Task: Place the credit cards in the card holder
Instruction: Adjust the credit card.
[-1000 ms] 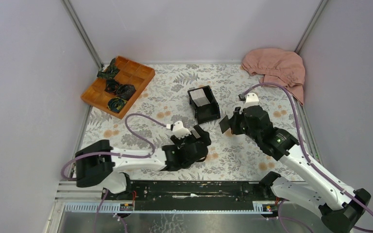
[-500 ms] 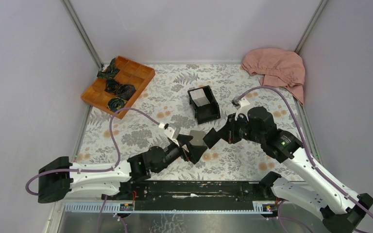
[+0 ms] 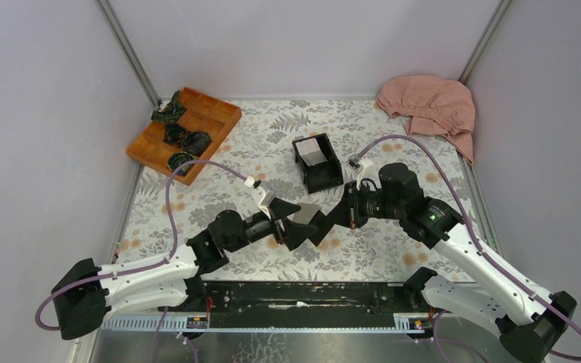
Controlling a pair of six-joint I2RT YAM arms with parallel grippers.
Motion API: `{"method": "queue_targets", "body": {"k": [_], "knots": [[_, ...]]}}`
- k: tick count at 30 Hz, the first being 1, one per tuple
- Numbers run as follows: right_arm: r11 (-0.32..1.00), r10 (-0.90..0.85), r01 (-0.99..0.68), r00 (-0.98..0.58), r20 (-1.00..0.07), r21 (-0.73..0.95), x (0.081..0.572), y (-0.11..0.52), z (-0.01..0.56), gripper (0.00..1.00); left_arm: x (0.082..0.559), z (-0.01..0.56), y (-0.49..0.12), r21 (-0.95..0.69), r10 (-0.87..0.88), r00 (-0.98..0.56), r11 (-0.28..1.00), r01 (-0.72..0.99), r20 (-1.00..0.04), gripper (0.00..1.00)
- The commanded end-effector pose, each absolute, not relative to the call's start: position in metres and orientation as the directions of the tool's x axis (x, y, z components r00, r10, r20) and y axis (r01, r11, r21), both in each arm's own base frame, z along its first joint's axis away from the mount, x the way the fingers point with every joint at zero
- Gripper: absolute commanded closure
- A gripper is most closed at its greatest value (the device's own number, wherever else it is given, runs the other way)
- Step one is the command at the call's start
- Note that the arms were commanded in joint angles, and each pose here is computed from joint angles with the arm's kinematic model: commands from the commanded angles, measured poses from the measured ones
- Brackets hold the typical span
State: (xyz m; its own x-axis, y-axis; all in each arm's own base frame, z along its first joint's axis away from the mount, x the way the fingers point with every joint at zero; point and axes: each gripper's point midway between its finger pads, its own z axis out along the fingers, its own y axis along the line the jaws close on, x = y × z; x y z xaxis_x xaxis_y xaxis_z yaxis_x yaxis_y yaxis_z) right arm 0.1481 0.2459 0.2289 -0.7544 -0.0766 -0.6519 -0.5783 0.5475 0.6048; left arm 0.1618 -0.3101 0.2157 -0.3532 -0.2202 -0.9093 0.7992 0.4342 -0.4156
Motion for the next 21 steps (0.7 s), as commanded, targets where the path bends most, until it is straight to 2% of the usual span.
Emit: {"method": "queue_targets", "body": {"k": [1,9,14,21], "knots": [[0.449,-0.101,-0.619,-0.752,-0.652,0.645,0.138,0.26,0.24,1.0,0.146,0.206,-0.316,-0.415,-0.123,-0.397,0.331,0.847,-0.909,0.03],[0.425,-0.125,-0.629,-0.753,-0.646,0.651,0.138,0.265,0.233,1.0,0.149,0.199,-0.315,-0.493,-0.102,-0.484,0.24,0.836,-0.869,0.18],[0.423,-0.141,-0.629,-0.756,-0.639,0.652,0.141,0.269,0.225,1.0,0.149,0.204,-0.309,-0.531,-0.117,-0.518,0.169,0.831,-0.847,0.3],[0.422,-0.141,-0.632,-0.754,-0.642,0.65,0.151,0.277,0.217,1.0,0.143,0.197,-0.314,-0.605,-0.054,-0.603,0.052,0.795,-0.796,0.47]]}}
